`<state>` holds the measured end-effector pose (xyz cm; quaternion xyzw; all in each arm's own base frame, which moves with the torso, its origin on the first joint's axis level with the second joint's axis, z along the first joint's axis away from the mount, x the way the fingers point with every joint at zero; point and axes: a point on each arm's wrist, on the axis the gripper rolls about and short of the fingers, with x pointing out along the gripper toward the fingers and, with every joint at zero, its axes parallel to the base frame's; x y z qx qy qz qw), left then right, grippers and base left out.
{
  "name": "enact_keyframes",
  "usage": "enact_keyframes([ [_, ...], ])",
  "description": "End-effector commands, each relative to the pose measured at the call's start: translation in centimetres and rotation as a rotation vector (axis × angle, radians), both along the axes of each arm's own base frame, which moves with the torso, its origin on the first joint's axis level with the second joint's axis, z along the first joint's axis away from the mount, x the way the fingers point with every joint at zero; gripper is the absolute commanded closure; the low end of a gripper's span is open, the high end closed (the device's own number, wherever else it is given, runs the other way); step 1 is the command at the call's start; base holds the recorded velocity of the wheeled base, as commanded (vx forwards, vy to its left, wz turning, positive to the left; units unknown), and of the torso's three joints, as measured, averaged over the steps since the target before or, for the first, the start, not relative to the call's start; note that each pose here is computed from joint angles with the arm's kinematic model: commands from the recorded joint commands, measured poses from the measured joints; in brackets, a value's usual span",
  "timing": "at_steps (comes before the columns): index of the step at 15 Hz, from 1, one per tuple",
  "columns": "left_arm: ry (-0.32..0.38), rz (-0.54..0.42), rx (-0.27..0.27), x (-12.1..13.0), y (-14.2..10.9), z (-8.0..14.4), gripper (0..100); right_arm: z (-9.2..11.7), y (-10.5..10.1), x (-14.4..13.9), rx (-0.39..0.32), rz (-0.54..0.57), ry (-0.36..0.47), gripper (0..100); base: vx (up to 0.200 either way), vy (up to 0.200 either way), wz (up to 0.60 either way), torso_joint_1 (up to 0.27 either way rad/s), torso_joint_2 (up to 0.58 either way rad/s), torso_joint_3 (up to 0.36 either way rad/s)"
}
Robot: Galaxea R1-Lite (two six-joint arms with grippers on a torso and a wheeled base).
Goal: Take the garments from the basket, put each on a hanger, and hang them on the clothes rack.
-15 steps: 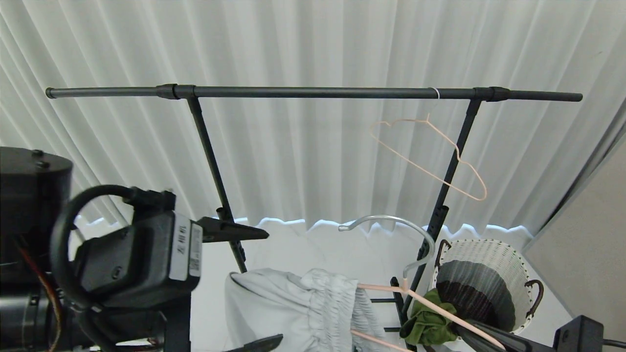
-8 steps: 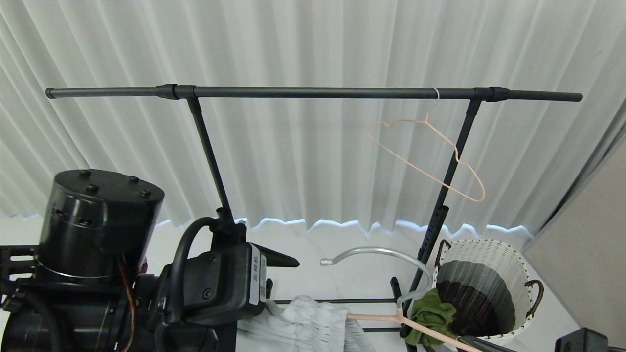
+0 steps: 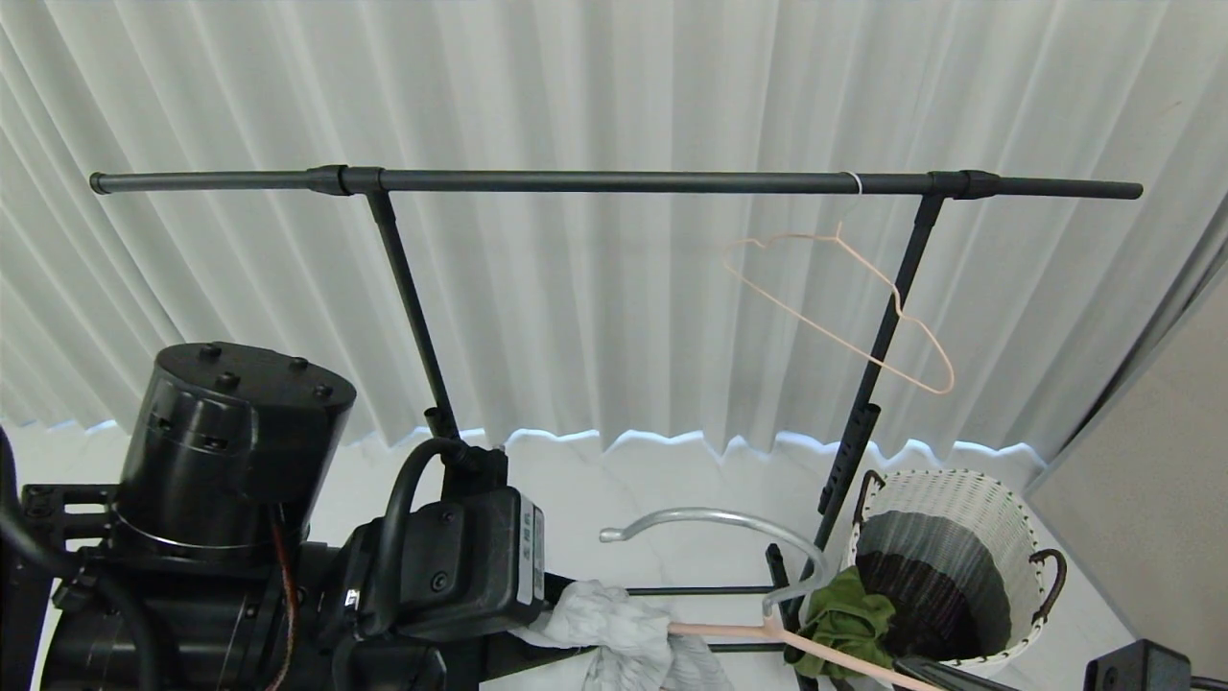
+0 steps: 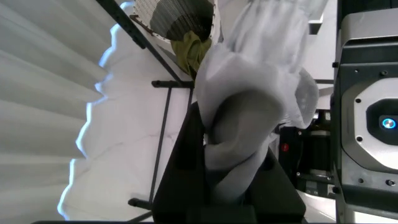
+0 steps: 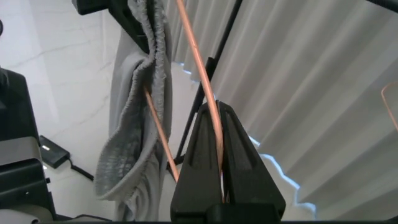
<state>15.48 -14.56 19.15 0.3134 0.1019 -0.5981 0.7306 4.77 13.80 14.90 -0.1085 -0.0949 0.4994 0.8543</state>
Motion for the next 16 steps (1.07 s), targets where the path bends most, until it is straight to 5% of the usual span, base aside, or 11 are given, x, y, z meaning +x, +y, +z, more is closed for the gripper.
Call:
enact_keyframes([
  [1, 0.0, -0.005, 0.001, 0.0, -0.1, 0.0, 100, 0.1, 0.1, 0.0, 0.001, 0.0, -0.004, 100, 0.0, 0.0, 0.0, 0.0, 0.0, 0.0],
  [5, -0.005, -0.001, -0.001, -0.1, 0.1, 0.0, 100, 0.0, 0.0, 0.0, -0.012, -0.004, -0.019, 100, 0.0, 0.0, 0.0, 0.0, 0.0, 0.0],
  [6, -0.007, 0.003, 0.0, -0.1, 0.1, 0.1, 100, 0.0, 0.0, 0.0, -0.013, -0.004, -0.021, 0, 0.0, 0.0, 0.0, 0.0, 0.0, 0.0],
  [11, -0.019, 0.035, 0.013, -0.7, 0.9, -0.2, 100, -0.1, -0.3, 0.7, -0.014, -0.107, -0.016, 0, 0.0, 0.0, 0.0, 0.0, 0.0, 0.0],
  [16, -0.108, 0.197, 0.071, -1.0, 2.1, -0.7, 100, -0.3, 0.0, 1.1, -0.033, -0.12, -0.007, 0, 0.0, 0.0, 0.0, 0.0, 0.0, 0.0],
])
